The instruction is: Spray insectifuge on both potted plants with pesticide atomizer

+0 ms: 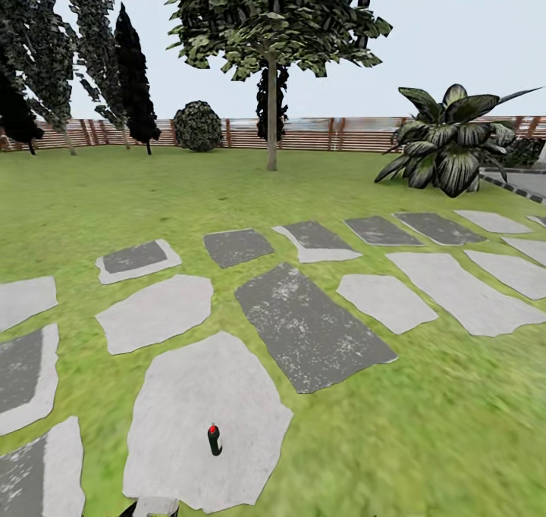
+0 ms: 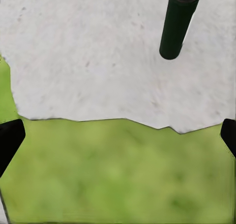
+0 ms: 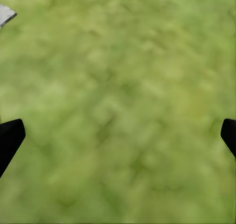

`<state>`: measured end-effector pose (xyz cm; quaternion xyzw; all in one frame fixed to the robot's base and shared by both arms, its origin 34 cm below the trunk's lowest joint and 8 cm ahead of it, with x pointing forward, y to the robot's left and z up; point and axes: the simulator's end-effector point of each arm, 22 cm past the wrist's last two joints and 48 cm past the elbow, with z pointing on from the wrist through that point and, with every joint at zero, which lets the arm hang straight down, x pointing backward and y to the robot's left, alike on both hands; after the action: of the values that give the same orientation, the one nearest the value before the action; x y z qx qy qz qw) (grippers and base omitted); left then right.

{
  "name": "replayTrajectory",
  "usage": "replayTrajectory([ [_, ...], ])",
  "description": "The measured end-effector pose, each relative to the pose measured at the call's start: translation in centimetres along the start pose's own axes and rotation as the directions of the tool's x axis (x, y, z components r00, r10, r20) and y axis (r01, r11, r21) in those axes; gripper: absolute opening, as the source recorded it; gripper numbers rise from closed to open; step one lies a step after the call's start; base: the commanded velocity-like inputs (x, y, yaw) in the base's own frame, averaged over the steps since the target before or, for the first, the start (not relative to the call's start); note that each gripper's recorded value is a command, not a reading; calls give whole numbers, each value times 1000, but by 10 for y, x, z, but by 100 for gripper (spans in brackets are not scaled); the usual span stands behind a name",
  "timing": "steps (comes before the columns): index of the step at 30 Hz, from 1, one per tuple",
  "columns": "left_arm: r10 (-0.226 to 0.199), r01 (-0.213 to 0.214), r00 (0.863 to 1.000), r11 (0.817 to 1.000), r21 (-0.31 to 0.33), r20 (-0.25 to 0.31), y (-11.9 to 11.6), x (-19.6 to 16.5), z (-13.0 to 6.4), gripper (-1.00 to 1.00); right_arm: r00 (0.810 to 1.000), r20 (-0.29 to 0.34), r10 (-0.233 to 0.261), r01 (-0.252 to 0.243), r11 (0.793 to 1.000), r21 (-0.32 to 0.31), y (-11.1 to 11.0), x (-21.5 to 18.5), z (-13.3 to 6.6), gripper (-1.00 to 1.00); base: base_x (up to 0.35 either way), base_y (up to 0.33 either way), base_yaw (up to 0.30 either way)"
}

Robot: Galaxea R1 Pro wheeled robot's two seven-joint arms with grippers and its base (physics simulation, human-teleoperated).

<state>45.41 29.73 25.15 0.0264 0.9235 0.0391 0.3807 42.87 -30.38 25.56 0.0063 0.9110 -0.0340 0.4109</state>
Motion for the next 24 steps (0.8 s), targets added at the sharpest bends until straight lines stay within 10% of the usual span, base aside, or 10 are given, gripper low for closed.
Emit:
replayTrajectory([
  [12,5,-4,1000,1000,-10,30,8,-20,6,100,1000,27,6,-7,1000,13,-4,-13,4,100,35,-86,77],
  [17,10,-9,992,1000,-8,129,8,-96,29,100,971,237,3,-8,1000,22,-9,-117,20,100,0,0,0],
  [24,9,-9,987,1000,-2,161,4,-123,35,100,953,302,9,-33,997,73,-23,-192,29,100,0,0,0],
])
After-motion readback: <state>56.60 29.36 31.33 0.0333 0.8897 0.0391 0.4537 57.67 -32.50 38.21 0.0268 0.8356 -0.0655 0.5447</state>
